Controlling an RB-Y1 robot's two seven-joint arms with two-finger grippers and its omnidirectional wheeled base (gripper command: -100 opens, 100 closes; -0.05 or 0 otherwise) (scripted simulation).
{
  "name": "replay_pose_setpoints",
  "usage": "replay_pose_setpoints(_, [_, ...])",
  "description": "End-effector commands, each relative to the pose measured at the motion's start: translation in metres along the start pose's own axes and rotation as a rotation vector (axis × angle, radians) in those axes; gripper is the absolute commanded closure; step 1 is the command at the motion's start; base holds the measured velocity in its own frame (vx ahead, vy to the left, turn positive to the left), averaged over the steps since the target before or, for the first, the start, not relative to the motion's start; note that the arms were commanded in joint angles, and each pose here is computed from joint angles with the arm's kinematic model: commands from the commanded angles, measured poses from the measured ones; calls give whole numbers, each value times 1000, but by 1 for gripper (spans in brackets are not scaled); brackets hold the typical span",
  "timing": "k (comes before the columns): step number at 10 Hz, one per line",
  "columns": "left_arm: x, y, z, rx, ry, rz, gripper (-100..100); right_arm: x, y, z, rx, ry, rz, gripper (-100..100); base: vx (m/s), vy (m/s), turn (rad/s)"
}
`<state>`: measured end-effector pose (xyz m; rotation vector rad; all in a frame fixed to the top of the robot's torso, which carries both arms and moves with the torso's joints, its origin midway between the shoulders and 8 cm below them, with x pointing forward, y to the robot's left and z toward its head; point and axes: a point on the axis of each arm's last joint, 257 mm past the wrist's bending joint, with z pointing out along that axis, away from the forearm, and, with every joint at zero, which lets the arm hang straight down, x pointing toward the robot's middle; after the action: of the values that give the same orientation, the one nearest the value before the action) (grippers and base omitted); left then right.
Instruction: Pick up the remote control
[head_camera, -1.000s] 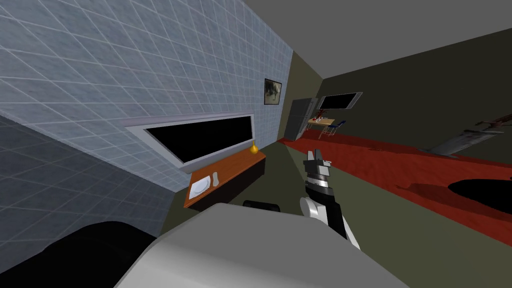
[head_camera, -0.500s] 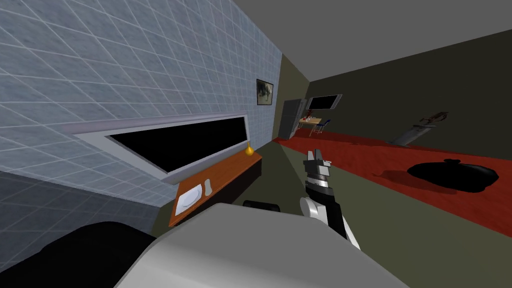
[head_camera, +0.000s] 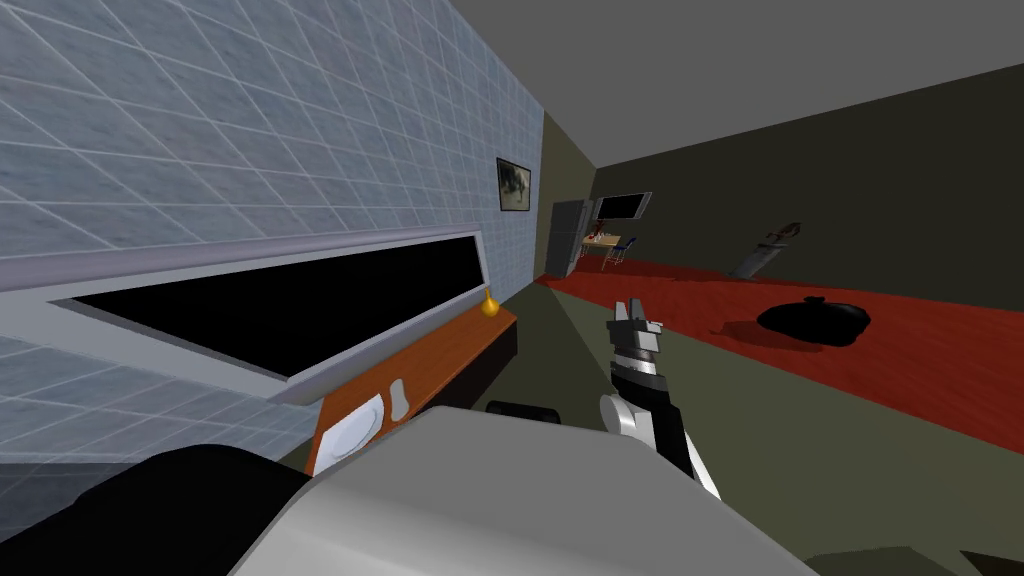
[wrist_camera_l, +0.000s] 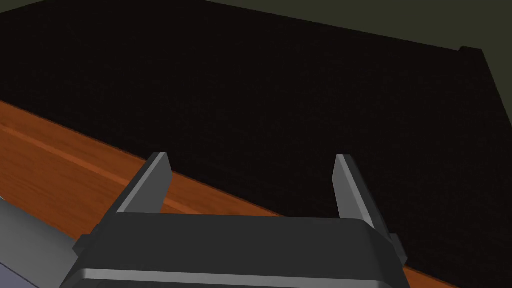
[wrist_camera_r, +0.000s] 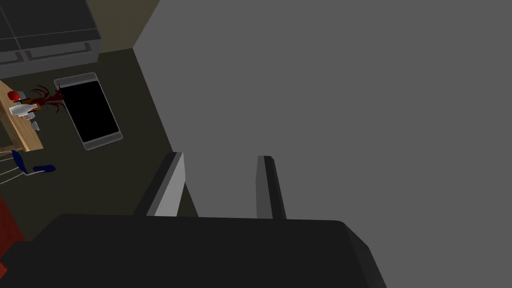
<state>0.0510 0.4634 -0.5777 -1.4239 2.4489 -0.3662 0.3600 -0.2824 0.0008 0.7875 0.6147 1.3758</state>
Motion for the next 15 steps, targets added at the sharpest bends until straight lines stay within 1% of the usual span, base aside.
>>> replay_pose_setpoints(1, [-28, 27, -11, -79, -42, -2, -100, 0, 0, 0, 0, 0, 0, 0, 131, 93, -271])
replay_pose_setpoints(3, [-59, 51, -23, -154, -89, -2, -100, 0, 0, 0, 0, 0, 0, 0, 129, 150, -225])
replay_pose_setpoints(5, [-82, 68, -33, -208, -128, -4, -100, 0, 0, 0, 0, 0, 0, 0, 103, 142, -208])
replay_pose_setpoints(7, [-96, 77, -39, -242, -154, -7, -100, 0, 0, 0, 0, 0, 0, 0, 82, 145, -133])
replay_pose_setpoints(8, [-92, 73, -37, -231, -146, -6, -100, 0, 0, 0, 0, 0, 0, 0, 39, 70, -27])
replay_pose_setpoints(9, [-93, 74, -37, -233, -149, -7, 0, 0, 0, 0, 0, 0, 0, 0, 7, 14, 0])
replay_pose_setpoints(10, [-87, 74, -31, -233, -150, -8, -100, 0, 0, 0, 0, 0, 0, 0, 6, 32, -18])
replay_pose_setpoints(13, [-74, 75, -18, -234, -152, -13, -100, 0, 0, 0, 0, 0, 0, 0, -2, 37, -37])
replay_pose_setpoints(14, [-76, 75, -20, -233, -152, -13, -100, 0, 0, 0, 0, 0, 0, 0, -6, 5, -16])
replay_pose_setpoints(15, [-76, 75, -20, -234, -152, -12, 100, 0, 0, 0, 0, 0, 0, 0, 0, 0, 0])
